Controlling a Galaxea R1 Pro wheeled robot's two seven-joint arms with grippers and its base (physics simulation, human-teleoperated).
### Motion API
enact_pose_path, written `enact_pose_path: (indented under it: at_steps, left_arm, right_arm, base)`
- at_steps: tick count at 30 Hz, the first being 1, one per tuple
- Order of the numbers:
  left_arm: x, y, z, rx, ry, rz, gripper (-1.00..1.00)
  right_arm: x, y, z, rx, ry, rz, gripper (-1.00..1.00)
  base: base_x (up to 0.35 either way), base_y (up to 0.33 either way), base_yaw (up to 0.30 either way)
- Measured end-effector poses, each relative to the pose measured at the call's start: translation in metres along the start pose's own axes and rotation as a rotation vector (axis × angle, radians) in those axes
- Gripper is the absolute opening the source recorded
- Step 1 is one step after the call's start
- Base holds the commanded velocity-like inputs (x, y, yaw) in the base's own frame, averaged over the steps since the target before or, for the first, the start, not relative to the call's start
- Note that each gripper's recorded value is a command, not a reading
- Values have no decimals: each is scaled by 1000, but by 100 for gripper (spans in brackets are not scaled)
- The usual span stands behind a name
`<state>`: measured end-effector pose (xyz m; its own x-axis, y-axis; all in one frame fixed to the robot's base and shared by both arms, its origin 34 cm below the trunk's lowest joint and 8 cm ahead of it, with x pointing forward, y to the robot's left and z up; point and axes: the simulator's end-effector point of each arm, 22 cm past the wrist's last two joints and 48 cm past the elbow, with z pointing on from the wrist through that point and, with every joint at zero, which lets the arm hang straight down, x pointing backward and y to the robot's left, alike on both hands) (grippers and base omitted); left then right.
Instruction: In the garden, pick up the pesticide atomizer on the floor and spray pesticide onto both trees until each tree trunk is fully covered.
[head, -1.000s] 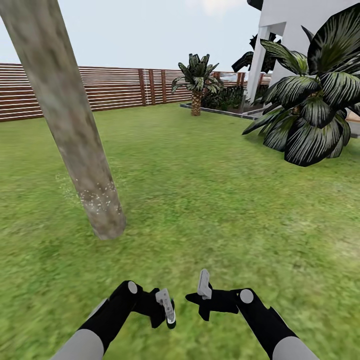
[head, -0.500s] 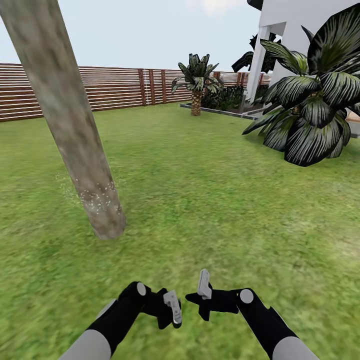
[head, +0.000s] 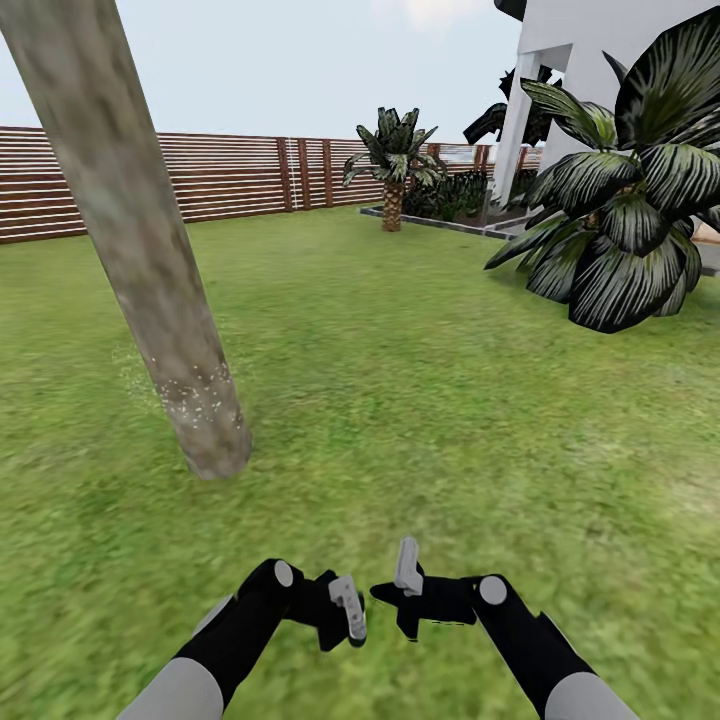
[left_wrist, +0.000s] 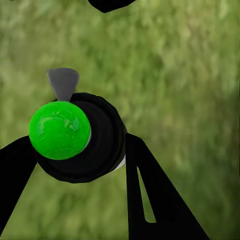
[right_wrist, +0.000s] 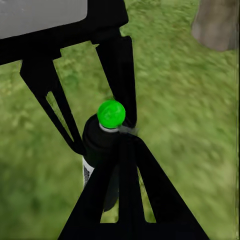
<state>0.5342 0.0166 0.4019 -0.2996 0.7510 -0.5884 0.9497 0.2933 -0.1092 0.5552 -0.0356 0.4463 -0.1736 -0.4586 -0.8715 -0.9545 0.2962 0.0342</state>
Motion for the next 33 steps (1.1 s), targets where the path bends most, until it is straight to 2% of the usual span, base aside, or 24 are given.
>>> enact_pose_path:
  at_steps: [5, 15, 33]
  left_arm:
    - [2, 1, -1, -4, 4, 2, -100]
    - [-15, 3, -2, -12, -23, 11, -100]
    - [-20, -1, -1, -2, -37, 11, -100]
  right_arm:
    - [-8, -4, -1, 8, -11, -20, -100]
    - [-8, -4, -1, 9, -12, -20, -100]
    - [-7, -5, -2, 9, -10, -20, -100]
  base:
    - [0, 0, 0]
    - [0, 0, 0]
    - [0, 0, 0]
